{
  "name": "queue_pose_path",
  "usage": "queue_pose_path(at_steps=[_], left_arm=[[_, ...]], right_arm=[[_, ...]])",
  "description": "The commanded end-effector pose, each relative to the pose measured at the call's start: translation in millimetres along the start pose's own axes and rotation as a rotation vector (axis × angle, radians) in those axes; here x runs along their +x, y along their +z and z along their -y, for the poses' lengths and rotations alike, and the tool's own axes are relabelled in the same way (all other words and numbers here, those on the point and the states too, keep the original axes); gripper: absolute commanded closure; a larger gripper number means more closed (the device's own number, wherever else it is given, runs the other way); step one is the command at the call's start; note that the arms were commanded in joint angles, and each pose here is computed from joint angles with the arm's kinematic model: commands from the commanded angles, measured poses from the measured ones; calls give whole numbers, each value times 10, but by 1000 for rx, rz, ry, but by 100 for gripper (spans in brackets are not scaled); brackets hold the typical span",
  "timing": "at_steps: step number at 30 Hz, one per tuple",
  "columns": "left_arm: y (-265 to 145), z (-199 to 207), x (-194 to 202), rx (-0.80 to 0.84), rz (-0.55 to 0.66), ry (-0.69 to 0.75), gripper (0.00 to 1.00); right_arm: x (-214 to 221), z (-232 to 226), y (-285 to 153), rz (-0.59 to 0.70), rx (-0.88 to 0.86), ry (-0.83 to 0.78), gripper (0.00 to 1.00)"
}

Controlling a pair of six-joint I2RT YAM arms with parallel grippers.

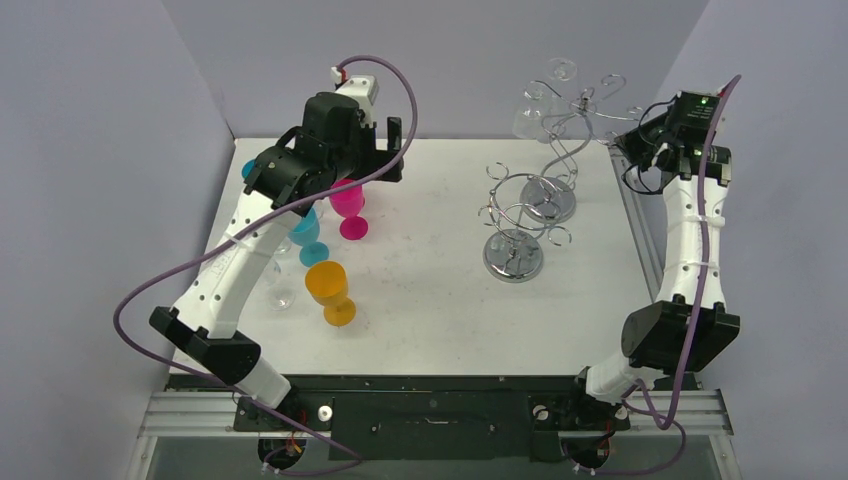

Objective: Take the wine glass off the wine glass rack
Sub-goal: Move the wine rack to the center of the board.

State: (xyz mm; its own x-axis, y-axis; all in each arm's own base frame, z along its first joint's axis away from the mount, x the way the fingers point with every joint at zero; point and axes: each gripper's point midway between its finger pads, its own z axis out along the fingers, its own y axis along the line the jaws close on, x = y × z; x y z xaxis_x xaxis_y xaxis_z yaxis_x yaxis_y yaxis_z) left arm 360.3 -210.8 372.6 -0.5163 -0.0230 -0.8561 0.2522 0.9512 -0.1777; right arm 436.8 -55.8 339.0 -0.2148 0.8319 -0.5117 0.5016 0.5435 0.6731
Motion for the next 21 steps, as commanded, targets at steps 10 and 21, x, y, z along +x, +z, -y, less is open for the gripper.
queue_pose_path(at_steps=[10, 21], left_arm=[[-18, 187, -133, 22, 47, -14, 4], [11, 337, -62, 46, 34, -5, 4]], right_arm=[[-458, -157, -652, 176, -113, 9, 100], [-452, -15, -814, 179, -113, 24, 100]])
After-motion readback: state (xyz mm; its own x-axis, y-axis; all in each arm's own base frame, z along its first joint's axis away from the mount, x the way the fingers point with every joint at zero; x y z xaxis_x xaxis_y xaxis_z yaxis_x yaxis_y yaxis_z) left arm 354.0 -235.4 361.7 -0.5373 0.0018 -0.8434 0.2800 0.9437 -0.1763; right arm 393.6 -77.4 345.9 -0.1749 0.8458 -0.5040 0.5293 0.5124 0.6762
